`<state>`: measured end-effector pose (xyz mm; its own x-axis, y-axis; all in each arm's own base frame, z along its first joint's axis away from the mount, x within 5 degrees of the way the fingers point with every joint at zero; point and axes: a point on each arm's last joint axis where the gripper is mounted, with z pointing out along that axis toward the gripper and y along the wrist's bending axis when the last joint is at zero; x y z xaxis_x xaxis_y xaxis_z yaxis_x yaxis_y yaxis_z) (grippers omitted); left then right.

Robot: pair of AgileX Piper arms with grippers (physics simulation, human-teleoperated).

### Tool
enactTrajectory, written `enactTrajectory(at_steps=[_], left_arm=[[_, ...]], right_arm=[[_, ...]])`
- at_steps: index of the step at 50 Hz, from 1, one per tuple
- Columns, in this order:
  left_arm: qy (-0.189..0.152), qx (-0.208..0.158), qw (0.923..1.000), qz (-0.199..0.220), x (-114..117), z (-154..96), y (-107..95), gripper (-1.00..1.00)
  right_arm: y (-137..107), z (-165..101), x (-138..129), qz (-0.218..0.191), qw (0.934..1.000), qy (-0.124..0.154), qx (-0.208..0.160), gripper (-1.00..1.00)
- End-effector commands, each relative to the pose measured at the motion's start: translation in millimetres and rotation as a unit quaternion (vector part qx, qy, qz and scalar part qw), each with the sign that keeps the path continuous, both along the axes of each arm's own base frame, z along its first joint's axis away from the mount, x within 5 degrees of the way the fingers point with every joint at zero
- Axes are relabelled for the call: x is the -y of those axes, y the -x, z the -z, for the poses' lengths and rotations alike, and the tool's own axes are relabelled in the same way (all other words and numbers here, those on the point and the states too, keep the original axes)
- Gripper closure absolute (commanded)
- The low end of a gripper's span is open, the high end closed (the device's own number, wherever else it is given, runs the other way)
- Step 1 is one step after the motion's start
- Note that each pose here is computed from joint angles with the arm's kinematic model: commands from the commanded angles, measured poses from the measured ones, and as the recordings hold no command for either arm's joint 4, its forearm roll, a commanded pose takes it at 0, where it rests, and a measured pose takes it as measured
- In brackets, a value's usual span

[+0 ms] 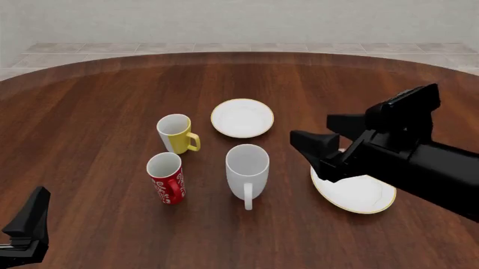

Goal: Put the white mug on the left plate.

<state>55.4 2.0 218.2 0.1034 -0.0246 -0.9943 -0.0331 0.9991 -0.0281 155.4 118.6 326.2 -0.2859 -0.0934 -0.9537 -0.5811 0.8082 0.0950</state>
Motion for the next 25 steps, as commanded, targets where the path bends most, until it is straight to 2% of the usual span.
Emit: enactTrajectory(at_steps=[1, 25], left_arm=[[0.001, 0.001, 1.0, 0.0, 0.0, 0.5, -0.1, -1.0], [0.0, 0.0, 1.0, 0.001, 0.1, 0.7, -0.1, -1.0]], right_arm=[[-2.6, 10.2, -2.8, 0.0, 0.9999, 0.003, -0.01, -1.0], [-13.1, 22.6, -10.6, 0.003, 0.9998, 0.001, -0.021, -1.0]])
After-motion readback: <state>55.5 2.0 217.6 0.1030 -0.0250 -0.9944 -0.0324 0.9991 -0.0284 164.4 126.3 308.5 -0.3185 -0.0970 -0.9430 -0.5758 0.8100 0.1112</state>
